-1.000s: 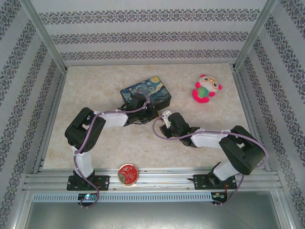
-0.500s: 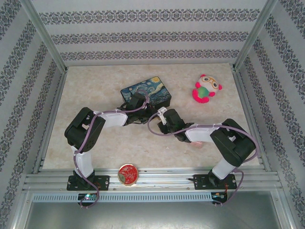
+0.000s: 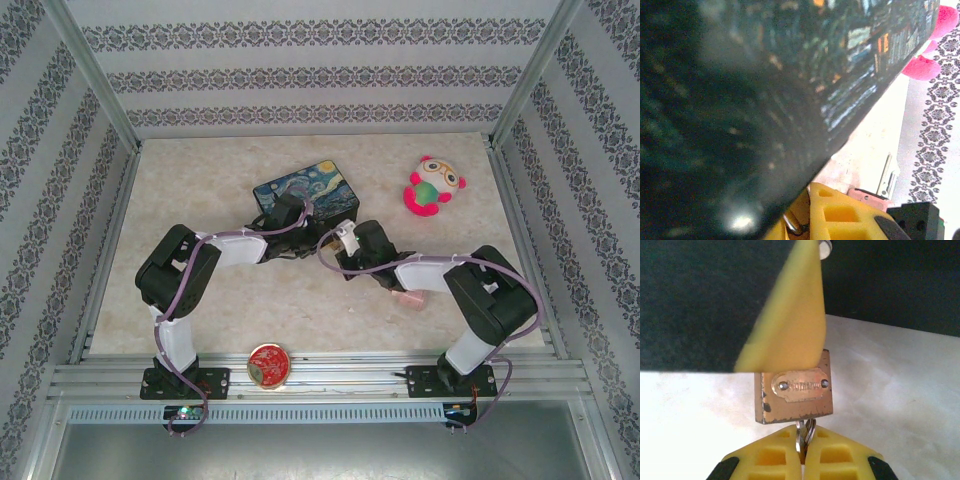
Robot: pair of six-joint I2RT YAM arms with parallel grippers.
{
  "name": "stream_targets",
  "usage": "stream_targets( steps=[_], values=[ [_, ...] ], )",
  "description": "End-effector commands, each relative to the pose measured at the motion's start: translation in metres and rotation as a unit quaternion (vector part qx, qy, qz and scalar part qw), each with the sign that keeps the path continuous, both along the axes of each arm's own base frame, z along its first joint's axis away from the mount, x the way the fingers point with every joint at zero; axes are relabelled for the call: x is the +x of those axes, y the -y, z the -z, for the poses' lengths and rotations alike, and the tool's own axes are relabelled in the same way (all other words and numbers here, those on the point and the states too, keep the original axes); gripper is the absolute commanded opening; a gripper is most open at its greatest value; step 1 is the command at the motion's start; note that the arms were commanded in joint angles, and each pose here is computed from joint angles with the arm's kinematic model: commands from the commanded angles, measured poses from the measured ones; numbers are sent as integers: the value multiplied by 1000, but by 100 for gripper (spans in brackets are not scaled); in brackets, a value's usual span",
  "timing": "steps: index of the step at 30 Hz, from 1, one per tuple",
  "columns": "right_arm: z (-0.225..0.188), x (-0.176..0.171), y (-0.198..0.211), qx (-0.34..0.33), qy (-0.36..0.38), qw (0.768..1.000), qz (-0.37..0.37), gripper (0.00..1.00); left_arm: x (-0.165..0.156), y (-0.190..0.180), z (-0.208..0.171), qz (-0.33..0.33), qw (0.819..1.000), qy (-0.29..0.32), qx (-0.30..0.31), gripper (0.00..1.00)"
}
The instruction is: Unlock a padlock with a key
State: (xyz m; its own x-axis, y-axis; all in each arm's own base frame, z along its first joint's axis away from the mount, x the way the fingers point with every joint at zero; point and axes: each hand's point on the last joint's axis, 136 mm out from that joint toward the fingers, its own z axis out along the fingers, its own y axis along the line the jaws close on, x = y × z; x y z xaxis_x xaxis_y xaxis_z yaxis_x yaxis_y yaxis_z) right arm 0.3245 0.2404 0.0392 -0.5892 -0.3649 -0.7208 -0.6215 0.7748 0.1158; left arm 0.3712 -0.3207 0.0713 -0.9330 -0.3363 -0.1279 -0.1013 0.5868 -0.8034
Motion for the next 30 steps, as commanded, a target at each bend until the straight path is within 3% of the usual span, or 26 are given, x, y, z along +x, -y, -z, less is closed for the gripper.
stream_targets(
  steps=[1, 4, 8, 11, 18, 23, 30],
  values=[
    [-30, 14, -16, 85, 0, 996, -28, 0, -24, 12, -1, 41, 996, -57, -48, 18],
    [-36, 13, -21, 125, -22, 991, -46, 0, -24, 11, 1, 40, 996, -57, -47, 28],
    [-34, 10, -26, 140, -44, 987, -60, 0, -22, 12, 3, 35, 997, -55, -49, 30],
    [-31, 11, -26, 142, -51, 987, -57, 0, -19, 12, 2, 24, 998, -45, -48, 40],
    [-31, 13, -26, 141, -49, 988, -50, 0, -8, -5, 4, -55, 998, -19, -17, 42],
    [-31, 13, -26, 139, -47, 988, -49, 0, -1, -9, 1, -86, 996, 2, 1, 29],
    [-32, 15, -29, 141, -47, 988, -48, 0, -4, 1, 2, -76, 997, -1, -5, 17]
  ],
)
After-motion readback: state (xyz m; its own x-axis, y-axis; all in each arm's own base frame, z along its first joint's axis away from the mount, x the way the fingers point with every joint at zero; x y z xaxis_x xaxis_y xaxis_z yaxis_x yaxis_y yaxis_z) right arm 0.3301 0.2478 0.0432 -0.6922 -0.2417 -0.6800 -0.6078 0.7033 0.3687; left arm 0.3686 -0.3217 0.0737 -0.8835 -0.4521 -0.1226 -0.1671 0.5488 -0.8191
